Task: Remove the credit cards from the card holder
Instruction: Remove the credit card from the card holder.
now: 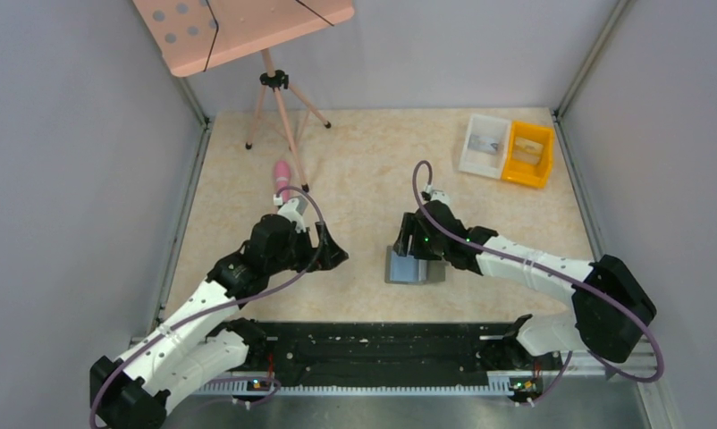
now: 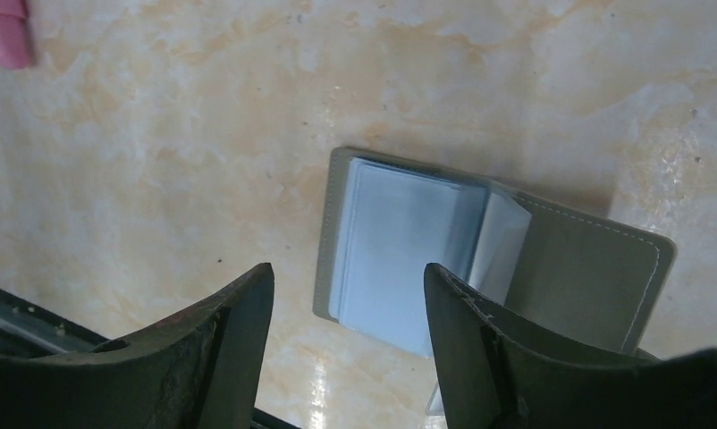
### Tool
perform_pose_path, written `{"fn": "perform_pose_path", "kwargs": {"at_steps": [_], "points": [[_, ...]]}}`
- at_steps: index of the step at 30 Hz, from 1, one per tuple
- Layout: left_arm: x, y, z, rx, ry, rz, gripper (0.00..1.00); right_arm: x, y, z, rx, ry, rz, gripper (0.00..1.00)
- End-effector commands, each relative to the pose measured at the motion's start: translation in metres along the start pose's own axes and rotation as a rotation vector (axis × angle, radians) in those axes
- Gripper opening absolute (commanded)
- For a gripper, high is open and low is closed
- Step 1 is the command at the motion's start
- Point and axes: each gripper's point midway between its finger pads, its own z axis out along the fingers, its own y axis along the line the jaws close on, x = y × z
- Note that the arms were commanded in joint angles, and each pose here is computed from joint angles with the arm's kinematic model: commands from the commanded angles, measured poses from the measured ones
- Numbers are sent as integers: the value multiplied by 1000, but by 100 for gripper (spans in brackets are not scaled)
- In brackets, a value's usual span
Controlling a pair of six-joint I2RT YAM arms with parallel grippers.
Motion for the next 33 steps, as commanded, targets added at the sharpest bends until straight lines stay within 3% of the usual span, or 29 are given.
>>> {"fn": "perform_pose_path", "kwargs": {"at_steps": [1, 7, 14, 26, 33], "points": [[-14, -8, -4, 40, -77, 6, 89, 8, -11, 8, 65, -13, -12, 63], [-25, -7, -7, 24, -127, 9, 89, 20, -25, 16, 127, 10, -34, 63], [-23, -1, -6, -2, -130, 6, 88, 39, -30, 25, 104, 33, -53, 64], [-27, -3, -3, -6, -130, 3, 87, 57, -45, 36, 222, 56, -113, 66], [-22, -1, -2, -5, -120, 0, 86, 69, -46, 42, 245, 82, -139, 63]]}}
